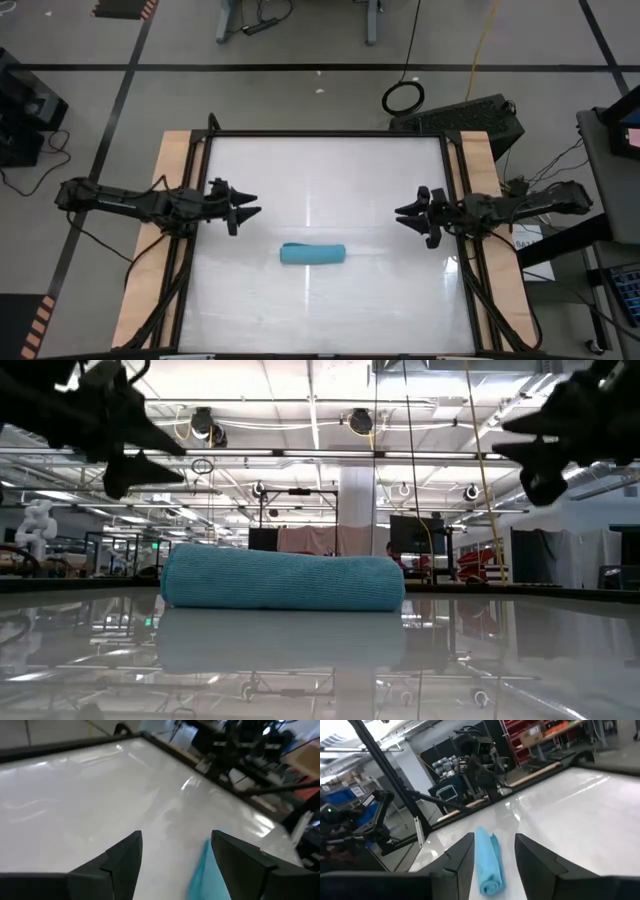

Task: Roll towel
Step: Return to Home Position

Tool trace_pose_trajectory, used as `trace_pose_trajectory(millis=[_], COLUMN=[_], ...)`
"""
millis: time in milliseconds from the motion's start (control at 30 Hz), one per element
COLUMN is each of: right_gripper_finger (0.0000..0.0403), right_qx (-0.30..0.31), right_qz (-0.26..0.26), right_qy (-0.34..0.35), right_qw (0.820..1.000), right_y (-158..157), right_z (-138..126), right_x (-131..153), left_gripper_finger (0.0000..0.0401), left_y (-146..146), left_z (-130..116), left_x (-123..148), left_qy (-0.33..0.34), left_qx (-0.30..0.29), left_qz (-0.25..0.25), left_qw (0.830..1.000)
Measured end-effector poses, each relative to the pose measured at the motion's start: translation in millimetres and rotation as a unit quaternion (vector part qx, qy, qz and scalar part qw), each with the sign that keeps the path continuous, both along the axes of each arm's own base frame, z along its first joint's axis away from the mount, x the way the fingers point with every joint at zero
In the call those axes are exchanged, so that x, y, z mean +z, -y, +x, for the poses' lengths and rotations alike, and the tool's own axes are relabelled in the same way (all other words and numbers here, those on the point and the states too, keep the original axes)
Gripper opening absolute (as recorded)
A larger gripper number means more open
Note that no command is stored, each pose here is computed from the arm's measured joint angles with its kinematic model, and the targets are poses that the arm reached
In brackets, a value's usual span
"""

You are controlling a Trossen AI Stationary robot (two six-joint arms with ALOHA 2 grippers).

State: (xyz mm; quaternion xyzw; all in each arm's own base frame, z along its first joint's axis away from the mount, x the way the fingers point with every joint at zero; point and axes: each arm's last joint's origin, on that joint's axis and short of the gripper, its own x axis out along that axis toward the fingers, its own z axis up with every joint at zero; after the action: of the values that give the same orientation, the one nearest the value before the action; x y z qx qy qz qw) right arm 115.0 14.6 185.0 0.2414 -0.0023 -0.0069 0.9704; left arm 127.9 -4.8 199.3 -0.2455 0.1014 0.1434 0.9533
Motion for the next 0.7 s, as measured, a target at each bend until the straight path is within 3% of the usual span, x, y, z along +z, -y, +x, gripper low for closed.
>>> trace_pose_trajectory(millis=[100,500,700], right_gripper_finger=[0.0132,0.0132,0.0132], right_qx=[-0.001,0.002,0.002], right_qz=[0.014,-0.021,-0.022], right_qy=[-0.004,-0.044,-0.047], right_qw=[1.000,0.999,0.999], right_y=[0.4,0.4,0.4], right_z=[-1.9,-2.8,-2.8], right_x=[-16.5,-23.5,-23.9], left_gripper_finger=[0.0242,0.0242,0.0242], left_y=[-0.1,0.2,0.3], left_z=[-1.2,-9.7,-10.1], left_x=[-13.8,-66.4,-67.4], left_qy=[-0.016,-0.060,-0.074], left_qx=[0.006,0.014,0.002], left_qz=[-0.008,-0.086,-0.057], left_qw=[1.000,0.994,0.996])
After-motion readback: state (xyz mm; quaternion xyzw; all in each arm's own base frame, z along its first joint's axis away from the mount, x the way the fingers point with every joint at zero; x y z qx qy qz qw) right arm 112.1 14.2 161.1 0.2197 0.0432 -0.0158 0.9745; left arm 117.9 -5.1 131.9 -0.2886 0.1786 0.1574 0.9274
